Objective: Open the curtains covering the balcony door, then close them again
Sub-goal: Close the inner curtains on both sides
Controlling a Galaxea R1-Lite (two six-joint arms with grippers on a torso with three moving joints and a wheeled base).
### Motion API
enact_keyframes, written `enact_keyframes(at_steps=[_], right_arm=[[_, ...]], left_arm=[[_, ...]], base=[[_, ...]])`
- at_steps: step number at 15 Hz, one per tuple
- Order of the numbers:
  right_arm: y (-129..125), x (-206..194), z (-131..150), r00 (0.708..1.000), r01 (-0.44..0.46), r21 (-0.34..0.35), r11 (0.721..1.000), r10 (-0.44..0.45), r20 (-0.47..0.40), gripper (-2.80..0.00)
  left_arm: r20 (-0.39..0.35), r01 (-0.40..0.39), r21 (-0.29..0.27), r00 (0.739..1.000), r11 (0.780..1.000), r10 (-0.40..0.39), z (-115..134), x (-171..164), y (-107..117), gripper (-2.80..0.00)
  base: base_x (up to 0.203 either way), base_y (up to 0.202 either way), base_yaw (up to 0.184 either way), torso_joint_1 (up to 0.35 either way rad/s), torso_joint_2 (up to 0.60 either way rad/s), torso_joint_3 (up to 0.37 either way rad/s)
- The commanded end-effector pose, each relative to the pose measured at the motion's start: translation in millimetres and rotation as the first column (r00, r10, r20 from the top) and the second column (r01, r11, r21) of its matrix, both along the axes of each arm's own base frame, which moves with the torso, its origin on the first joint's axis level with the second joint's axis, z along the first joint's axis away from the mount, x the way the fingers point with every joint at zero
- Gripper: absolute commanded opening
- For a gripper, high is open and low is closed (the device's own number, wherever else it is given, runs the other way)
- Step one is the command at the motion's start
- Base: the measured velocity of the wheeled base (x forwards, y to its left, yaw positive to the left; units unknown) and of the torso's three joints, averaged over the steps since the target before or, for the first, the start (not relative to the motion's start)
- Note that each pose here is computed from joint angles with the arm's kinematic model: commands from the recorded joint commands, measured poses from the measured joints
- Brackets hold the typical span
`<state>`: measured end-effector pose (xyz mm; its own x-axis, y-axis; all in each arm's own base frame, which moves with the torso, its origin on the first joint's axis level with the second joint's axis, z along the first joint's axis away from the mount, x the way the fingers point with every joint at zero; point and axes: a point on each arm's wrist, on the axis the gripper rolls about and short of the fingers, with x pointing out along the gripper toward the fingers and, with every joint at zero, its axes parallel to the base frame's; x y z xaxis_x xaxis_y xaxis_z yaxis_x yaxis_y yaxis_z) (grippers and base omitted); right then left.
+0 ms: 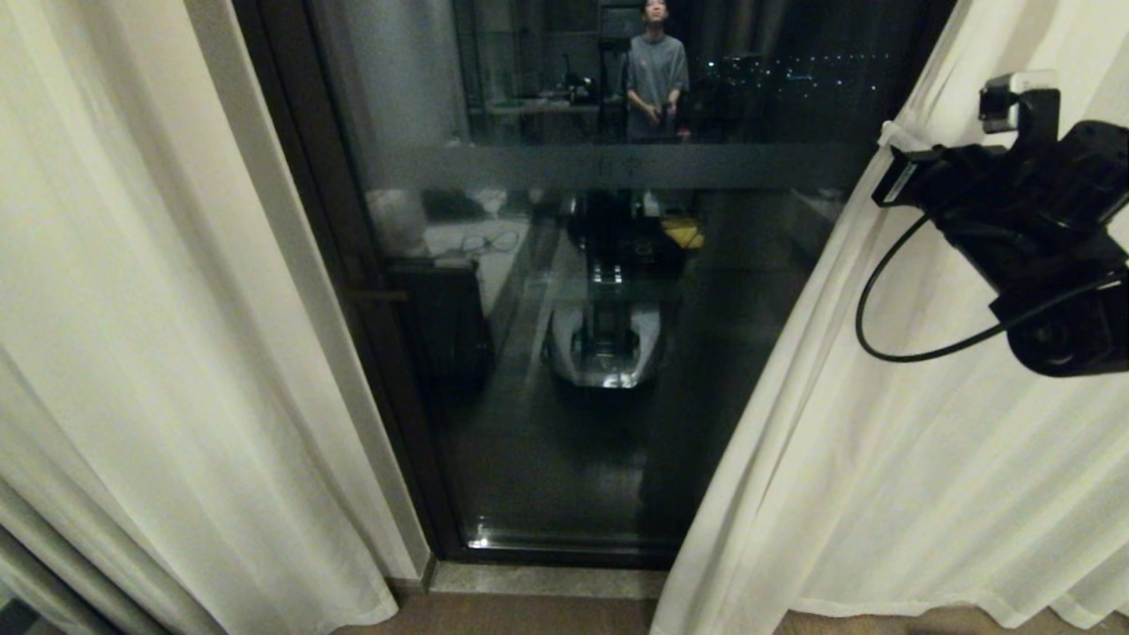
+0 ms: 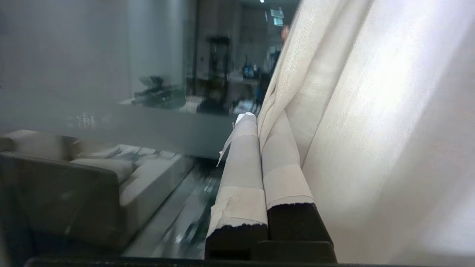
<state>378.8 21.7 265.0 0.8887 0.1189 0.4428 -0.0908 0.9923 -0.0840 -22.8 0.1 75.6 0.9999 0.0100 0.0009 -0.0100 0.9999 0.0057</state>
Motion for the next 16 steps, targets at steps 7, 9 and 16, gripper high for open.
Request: enact_keyframes(at_steps=[7,9,16], right_arm=[[62,-3,-10,0.991,-0.134,-0.051,0.990,0.134,0.004,-2.80],[77,-6,-12,0.986,-0.167,-0.065,0.984,0.167,0.002,-2.80],[110,-9,-23,0.972,-0.233,-0.088,0.969,0.234,0.009,-2.80]], left_arm=[[0.001,-0.001,0.000,1.000,1.000,0.001,0,0,0,-2.80],[0.001,-0.001,0.000,1.000,1.000,0.001,0,0,0,-2.80],[0.001,-0.001,0.000,1.000,1.000,0.001,0,0,0,-2.80]], base=[[0.000,0.000,0.000,0.000,0.00,0.000],[0.000,0.000,0.000,0.000,0.00,0.000],[0.000,0.000,0.000,0.000,0.00,0.000]])
